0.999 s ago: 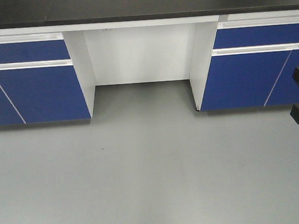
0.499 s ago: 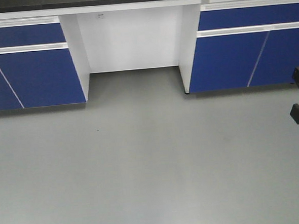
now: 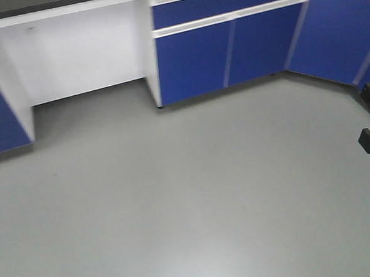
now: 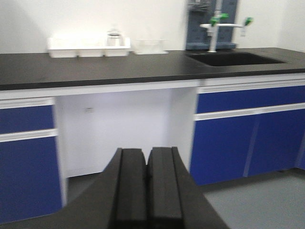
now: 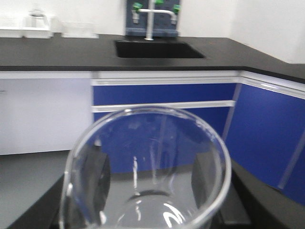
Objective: Grab beaker and place in storage area
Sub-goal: 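Hold the beaker in the right gripper while the base backs away and turns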
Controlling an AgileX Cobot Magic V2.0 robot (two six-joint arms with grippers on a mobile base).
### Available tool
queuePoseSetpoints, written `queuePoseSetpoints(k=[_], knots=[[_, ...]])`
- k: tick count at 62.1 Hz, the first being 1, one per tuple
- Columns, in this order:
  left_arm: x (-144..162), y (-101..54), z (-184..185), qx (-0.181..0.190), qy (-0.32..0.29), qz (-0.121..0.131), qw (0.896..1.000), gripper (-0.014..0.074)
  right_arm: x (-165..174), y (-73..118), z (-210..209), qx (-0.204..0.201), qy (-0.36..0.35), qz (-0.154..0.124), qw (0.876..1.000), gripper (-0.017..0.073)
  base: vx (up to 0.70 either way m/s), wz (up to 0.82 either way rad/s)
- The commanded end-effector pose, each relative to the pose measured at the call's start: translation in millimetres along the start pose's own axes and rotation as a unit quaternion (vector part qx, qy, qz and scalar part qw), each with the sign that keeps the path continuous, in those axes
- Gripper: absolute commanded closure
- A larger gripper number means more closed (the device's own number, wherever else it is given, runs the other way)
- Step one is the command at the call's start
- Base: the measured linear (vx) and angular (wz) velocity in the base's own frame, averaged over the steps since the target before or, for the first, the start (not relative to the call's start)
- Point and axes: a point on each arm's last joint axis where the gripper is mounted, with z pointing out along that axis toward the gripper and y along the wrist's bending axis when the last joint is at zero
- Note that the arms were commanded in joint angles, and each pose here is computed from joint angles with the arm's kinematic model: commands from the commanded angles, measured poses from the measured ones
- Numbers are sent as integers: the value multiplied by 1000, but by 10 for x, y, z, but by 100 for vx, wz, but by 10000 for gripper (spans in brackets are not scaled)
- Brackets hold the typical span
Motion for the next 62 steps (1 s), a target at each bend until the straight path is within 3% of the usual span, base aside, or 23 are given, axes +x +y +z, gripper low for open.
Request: queuePoseSetpoints(k=[1, 62], knots=[[-10, -16, -6, 14, -39, -6, 999, 602, -155, 23, -10, -15, -44, -4, 999, 567, -6, -71], [-10, -16, -6, 14, -39, -6, 999, 602, -156, 24, -10, -16, -44, -4, 999, 567, 8, -84]])
